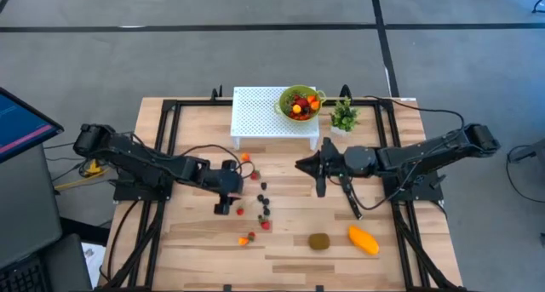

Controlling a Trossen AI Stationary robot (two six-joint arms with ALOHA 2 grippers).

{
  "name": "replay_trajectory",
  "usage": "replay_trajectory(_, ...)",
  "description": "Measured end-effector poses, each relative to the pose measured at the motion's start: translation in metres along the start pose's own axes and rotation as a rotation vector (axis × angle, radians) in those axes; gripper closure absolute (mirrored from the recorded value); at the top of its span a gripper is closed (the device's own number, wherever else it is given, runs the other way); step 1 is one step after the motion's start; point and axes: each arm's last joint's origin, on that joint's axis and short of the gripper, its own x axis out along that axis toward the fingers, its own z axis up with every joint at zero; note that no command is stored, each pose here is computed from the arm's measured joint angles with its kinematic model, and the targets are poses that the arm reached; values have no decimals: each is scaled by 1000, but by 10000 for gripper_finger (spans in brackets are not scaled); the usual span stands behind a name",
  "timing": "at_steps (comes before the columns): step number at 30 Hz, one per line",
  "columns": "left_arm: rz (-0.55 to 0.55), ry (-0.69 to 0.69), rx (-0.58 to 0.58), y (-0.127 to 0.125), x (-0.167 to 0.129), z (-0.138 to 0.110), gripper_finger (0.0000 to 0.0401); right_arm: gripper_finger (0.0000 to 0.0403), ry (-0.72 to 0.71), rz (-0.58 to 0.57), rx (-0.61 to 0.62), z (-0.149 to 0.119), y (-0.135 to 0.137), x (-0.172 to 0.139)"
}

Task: Pick & Place Fruit
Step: Put the red raspberry into the green strainer bowl

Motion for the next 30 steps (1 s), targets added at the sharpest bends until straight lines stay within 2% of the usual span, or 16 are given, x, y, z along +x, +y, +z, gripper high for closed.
replay_trajectory(3, -37, 31, 5, -2, 4, -9, 194, 355, -16, 5, 6, 2, 0, 0)
replay_trajectory(14, -6, 111, 33, 16, 19, -21, 218, 355, -53, -16, 22, 7, -6, 2)
replay_trajectory(21, -58, 235, 54, 12, 45, -33, 221, 355, -49, -11, 16, 6, -5, 2)
replay_trajectory(30, -61, 265, 52, 12, 53, -36, 222, 355, -46, -9, 13, 6, -5, 2)
